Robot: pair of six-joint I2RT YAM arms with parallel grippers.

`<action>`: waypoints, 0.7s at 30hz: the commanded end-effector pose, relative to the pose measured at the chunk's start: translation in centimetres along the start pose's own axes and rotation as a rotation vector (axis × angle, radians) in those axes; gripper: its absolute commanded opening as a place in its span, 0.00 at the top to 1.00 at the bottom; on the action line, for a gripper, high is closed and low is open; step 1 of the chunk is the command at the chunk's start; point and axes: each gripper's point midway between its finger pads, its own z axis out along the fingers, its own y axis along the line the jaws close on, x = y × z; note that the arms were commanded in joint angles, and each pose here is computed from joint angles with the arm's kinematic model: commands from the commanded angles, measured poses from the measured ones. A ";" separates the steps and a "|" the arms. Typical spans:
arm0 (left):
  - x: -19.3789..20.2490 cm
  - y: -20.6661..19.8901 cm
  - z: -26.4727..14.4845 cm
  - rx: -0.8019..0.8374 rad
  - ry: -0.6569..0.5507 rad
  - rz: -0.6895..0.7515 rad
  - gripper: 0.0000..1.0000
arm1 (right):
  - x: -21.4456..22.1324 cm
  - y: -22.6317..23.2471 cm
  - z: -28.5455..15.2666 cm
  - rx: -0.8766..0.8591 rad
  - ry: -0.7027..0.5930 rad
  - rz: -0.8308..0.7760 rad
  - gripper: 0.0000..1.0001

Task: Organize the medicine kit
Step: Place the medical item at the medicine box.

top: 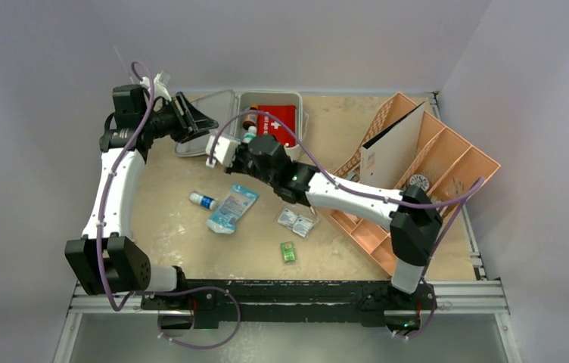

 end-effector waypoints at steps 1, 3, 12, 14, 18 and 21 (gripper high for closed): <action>-2.5 2.2 -1.8 -0.200 -0.167 0.178 0.53 | 1.8 -3.7 1.5 -0.008 0.071 0.383 1.00; -1.6 3.6 -2.0 -0.241 -0.168 0.199 0.52 | 3.3 -5.0 2.5 -0.013 0.098 0.498 1.00; 6.5 10.8 -2.1 -0.360 -0.051 0.184 0.52 | 9.8 -9.7 6.2 0.038 0.221 0.776 0.98; 7.9 10.9 -2.0 -0.336 -0.009 0.174 0.52 | 11.4 -10.5 6.9 0.087 0.270 0.808 0.98; 9.0 10.5 -2.0 -0.301 0.034 0.179 0.52 | 15.4 -12.7 7.8 0.259 0.384 0.725 0.97; 9.2 9.9 -2.2 -0.281 0.027 0.191 0.52 | 18.3 -14.2 8.0 0.394 0.480 0.649 0.97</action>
